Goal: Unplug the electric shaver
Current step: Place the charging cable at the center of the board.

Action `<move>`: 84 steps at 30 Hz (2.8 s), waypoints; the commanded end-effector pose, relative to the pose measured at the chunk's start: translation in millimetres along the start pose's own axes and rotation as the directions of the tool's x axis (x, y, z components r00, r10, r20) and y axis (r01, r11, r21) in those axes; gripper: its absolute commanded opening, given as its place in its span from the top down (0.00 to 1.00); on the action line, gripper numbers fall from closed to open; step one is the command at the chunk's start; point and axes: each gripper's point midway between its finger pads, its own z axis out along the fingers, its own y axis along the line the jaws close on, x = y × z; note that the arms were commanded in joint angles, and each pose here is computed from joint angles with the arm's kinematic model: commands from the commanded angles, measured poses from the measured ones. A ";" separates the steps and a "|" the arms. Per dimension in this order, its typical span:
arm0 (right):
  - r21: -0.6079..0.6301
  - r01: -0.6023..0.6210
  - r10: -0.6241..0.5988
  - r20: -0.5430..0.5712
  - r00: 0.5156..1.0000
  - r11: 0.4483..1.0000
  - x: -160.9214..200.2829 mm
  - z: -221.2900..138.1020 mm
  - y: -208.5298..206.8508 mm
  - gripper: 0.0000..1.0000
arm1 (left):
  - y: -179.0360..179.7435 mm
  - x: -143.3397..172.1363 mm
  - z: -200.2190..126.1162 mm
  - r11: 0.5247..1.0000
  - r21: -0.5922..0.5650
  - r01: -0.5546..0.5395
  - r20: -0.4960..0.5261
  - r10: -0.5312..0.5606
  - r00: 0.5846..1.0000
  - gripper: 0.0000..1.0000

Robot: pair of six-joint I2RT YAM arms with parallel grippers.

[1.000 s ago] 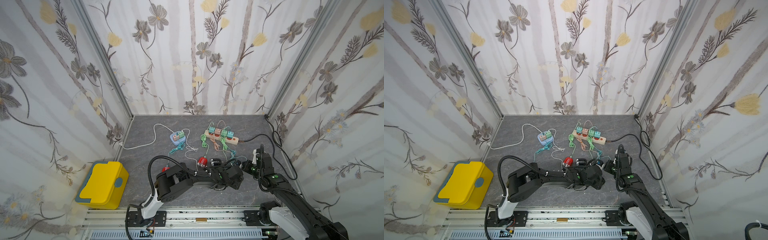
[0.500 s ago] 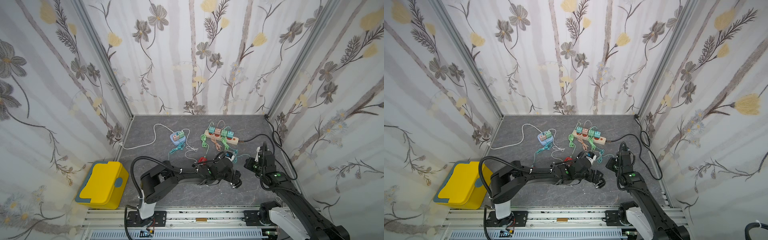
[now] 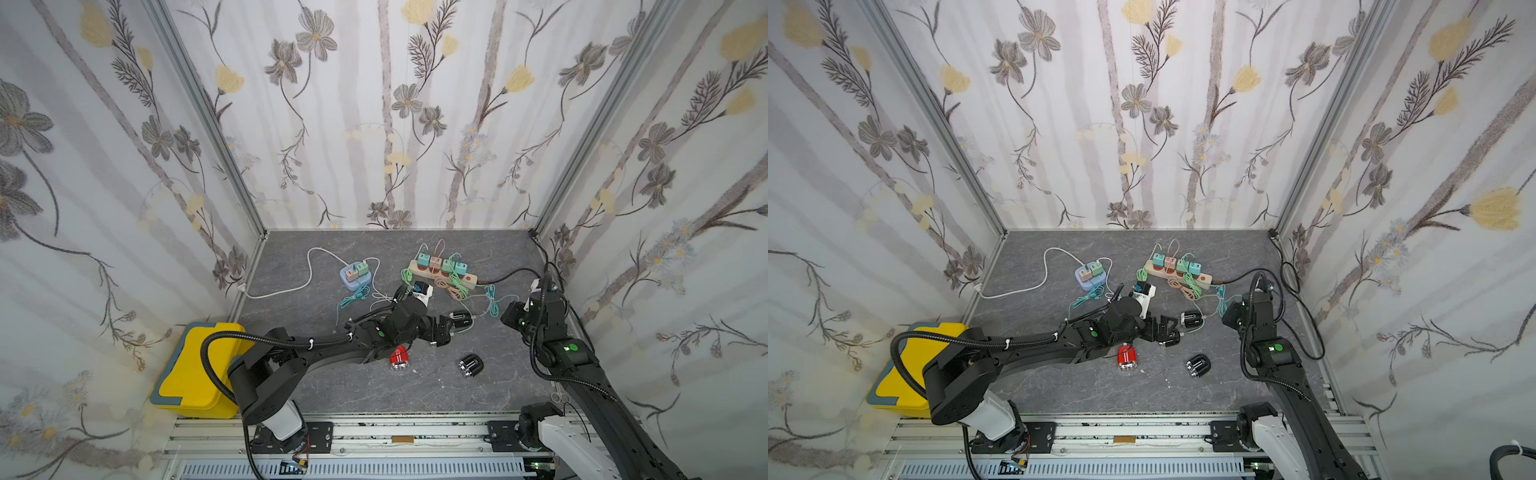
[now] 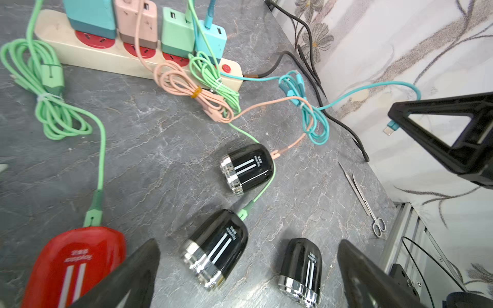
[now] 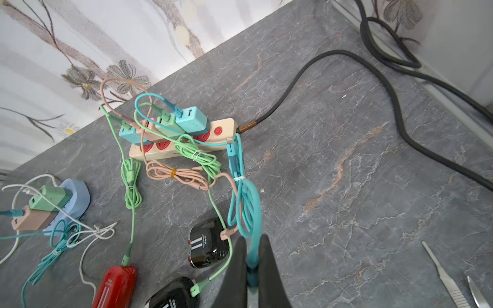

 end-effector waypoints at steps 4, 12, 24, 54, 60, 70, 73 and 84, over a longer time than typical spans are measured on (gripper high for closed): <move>-0.005 0.029 -0.029 0.033 0.999 1.000 -12.8 -7.2 4.0 0.97 | 3.5 -7.9 -4.7 0.999 0.032 -0.020 0.042 0.018 0.999 0.01; -0.084 0.034 -0.039 -0.058 0.998 0.996 14.9 8.0 13.4 0.95 | -9.9 0.4 4.1 0.990 0.136 -0.035 0.037 0.030 0.999 0.05; 0.103 0.064 -0.047 -0.161 0.986 0.993 54.5 44.0 -26.8 0.97 | -20.0 31.7 36.9 0.981 0.186 -0.046 -0.079 0.061 0.995 0.07; -0.080 -0.126 0.098 -0.285 0.953 0.989 60.2 137.6 -27.6 1.00 | 5.6 115.6 45.3 0.995 0.049 -0.082 -0.282 0.093 0.955 0.09; -0.026 -0.151 0.135 -0.328 0.935 0.988 79.9 149.4 -43.8 1.00 | 4.5 113.5 46.5 0.996 0.048 -0.070 -0.280 0.081 0.957 0.10; -0.107 -0.227 0.176 -0.357 0.917 0.968 86.6 164.7 -32.3 1.00 | 6.5 107.5 41.0 0.998 0.039 -0.046 -0.271 0.055 0.961 0.10; -0.059 -0.222 0.191 -0.329 0.925 0.973 84.3 159.1 -41.5 0.98 | 7.7 92.1 34.3 0.999 0.047 -0.002 -0.233 0.013 0.972 0.10; -0.003 -0.130 0.128 -0.158 0.979 0.991 41.3 110.0 -49.3 0.49 | 12.0 22.6 -0.4 0.993 0.090 0.081 -0.062 -0.075 0.995 0.07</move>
